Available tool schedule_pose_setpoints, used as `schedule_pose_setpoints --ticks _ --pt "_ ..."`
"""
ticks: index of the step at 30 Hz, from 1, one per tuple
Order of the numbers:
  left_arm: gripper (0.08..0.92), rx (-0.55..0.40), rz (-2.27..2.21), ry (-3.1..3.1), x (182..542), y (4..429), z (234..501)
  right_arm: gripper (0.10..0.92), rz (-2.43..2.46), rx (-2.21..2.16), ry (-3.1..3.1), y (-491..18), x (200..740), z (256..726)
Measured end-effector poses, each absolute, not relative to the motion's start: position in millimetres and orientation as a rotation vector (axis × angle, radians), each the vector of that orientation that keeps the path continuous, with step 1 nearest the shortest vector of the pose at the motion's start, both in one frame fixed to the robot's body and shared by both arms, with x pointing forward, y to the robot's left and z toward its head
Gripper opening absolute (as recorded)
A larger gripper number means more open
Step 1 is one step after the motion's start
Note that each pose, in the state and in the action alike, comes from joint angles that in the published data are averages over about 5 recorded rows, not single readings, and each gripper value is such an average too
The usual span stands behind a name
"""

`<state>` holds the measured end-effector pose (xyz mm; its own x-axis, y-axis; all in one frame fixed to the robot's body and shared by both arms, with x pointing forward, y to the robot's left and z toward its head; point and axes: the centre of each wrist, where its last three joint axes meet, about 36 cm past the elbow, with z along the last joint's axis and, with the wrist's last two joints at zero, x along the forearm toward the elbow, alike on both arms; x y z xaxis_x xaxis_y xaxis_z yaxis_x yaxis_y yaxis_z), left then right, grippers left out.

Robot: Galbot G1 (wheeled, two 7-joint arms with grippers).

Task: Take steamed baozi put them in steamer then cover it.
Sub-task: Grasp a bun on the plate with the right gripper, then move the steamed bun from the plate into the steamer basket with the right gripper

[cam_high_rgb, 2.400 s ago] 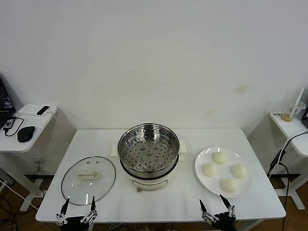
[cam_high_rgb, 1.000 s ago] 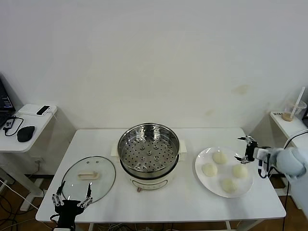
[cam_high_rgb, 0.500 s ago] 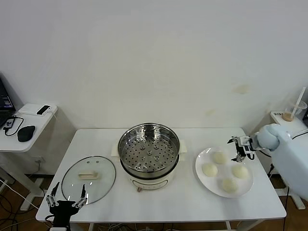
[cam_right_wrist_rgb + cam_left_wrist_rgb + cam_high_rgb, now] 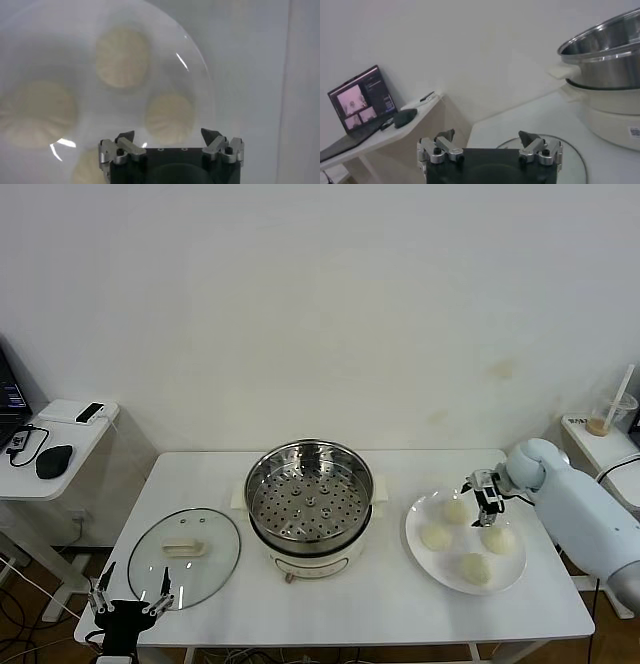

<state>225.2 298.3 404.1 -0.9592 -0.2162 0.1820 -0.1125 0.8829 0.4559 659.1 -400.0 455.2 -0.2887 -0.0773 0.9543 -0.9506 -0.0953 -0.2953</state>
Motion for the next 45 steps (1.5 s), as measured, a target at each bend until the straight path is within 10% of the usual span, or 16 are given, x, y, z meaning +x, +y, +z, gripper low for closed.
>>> schedule_pose_setpoints --ticks 45 --pt "0.823 0.262 -0.669 -2.830 227 297 400 0.620 1.509 1.211 -1.420 -391 672 504"
